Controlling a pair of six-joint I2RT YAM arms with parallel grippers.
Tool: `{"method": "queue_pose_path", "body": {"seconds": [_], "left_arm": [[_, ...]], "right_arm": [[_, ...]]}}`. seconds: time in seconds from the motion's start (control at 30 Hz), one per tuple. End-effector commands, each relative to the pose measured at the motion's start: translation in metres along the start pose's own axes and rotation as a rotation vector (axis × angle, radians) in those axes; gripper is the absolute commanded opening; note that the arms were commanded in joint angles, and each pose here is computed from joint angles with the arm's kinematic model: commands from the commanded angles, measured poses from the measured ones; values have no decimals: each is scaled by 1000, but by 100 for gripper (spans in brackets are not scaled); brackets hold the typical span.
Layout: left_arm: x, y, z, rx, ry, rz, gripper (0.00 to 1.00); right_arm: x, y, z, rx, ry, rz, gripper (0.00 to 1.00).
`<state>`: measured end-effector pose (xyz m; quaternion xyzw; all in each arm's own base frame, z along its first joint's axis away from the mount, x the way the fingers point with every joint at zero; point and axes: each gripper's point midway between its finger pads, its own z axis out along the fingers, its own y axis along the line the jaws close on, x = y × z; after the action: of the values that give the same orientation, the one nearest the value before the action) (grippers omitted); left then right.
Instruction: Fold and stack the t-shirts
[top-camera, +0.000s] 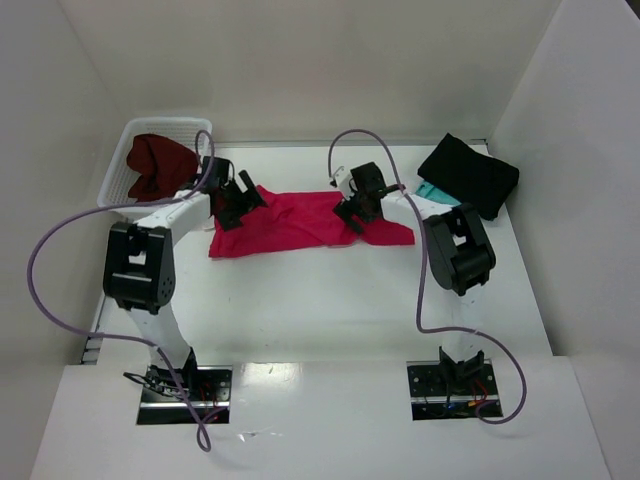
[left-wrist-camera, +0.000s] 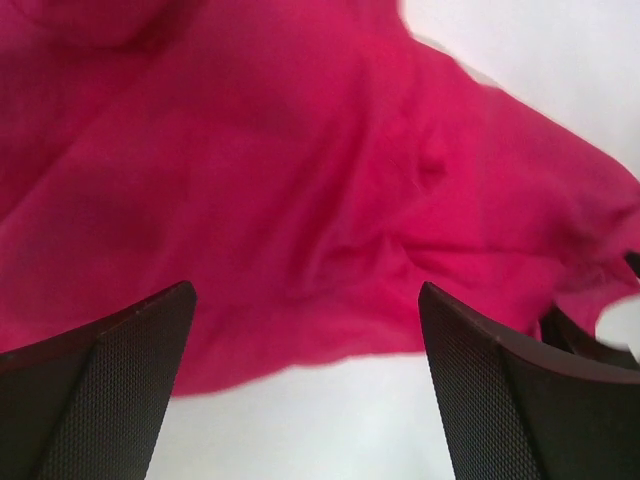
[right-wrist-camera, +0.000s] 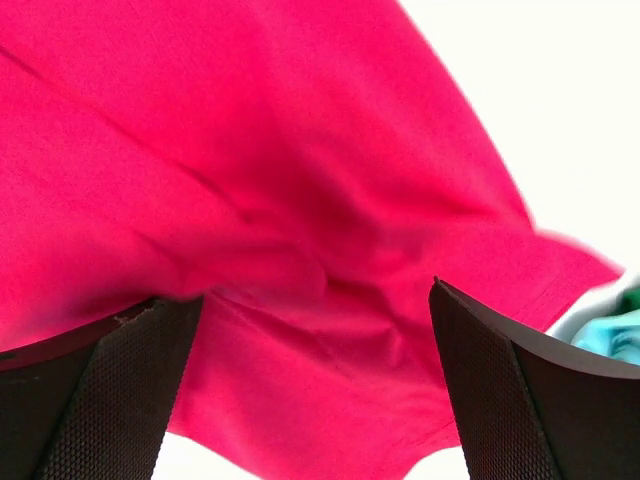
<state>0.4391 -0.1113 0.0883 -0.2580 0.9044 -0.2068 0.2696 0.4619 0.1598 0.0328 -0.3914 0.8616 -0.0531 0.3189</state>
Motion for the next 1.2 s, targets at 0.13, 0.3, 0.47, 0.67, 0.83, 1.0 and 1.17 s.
{"method": "queue_pose_path", "body": {"seconds": [0.13,0.3,0.47,0.67,0.83,1.0,1.17], "left_arm": [[0,23,38,-132,43,-46,100],[-7,30,47,-175,19,-44,100],[-16,30,51,-200,13,-25,100],[-15,40,56,-259,-5,-1,100],[-10,37,73,-274,34,58,100],[-5,24,82,-274,49,113,100],[13,-14,97,-193,100,228,100]], "right_arm": [[1,49,9,-58,93,-109,100],[-2,79,-15,-89,83,-172,100],[-6,117,-30,-145,93,-190,100],[-1,140,-41,-221,108,-116,100],[6,181,-62,-331,83,-88,100],[18,217,-79,-388,109,-101,100],[20,254,-102,-483,89,-101,100]]}}
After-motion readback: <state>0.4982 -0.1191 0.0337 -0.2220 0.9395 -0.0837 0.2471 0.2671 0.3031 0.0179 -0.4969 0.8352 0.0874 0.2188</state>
